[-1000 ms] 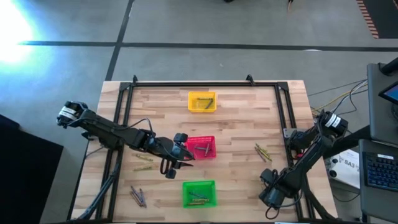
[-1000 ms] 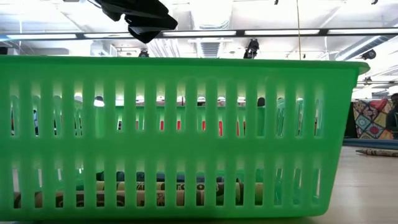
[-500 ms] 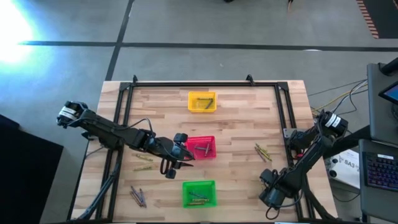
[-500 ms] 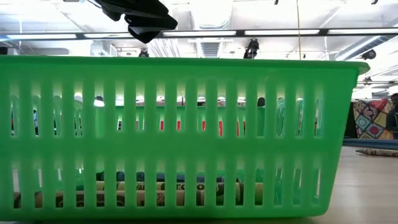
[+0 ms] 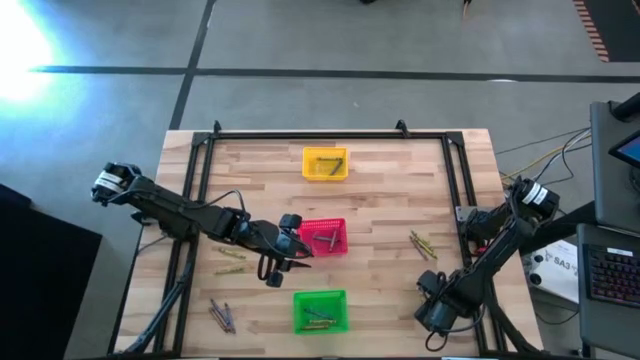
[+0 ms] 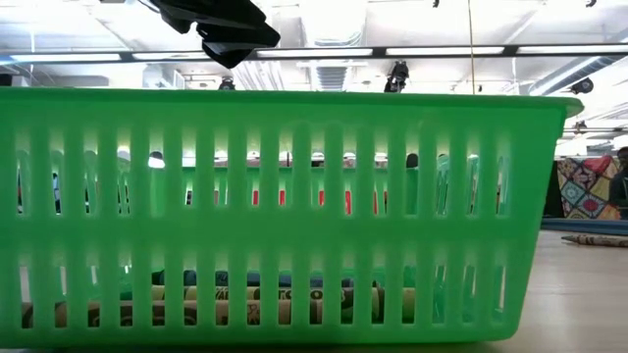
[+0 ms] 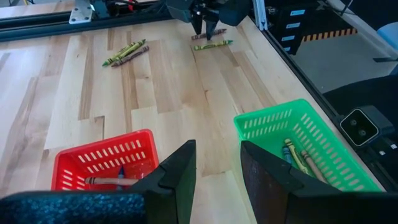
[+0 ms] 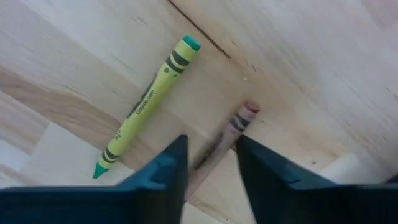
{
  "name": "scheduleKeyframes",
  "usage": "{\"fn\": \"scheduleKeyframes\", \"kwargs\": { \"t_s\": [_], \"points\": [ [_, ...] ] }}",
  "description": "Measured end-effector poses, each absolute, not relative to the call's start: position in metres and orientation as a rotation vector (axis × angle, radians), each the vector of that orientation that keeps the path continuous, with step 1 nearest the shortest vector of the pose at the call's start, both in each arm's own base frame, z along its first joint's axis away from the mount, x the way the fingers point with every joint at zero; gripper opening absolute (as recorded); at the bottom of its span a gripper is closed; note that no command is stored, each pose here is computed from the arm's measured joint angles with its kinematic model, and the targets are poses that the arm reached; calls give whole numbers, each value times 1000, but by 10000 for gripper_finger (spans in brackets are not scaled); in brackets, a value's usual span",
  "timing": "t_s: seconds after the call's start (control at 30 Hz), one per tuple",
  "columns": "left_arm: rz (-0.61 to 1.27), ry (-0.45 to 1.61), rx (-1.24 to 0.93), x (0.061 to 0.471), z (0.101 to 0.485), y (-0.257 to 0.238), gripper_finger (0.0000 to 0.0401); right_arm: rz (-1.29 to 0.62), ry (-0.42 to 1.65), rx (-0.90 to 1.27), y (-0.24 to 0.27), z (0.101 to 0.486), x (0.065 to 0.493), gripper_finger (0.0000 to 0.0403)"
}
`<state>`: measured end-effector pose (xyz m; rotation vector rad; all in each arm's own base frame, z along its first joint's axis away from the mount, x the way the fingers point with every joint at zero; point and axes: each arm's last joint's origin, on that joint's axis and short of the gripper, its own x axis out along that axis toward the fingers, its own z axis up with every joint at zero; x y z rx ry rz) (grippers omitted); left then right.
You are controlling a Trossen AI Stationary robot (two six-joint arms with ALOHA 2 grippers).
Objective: Sort crayons
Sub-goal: Put the brown crayon into the green bin
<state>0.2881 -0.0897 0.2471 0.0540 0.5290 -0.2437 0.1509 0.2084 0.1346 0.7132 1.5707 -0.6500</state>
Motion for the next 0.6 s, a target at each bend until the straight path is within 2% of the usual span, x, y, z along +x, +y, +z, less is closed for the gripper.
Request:
{"fn": "scheduleKeyframes", "kwargs": {
  "t_s": [0.13,0.17,0.37,0.6],
  "points": [
    [-244,529,54,288,247,-90,109,-618,1567,685,208,135,152,29],
    [-243,529,54,288,247,-90,109,-612,1567,674,208,135,152,20],
    [-244,528,58,288,247,-90,109,-603,1545,632,202,135,157,14],
    [-165,517,101,289,247,-87,109,-692,1404,493,173,145,166,13]
  ]
}}
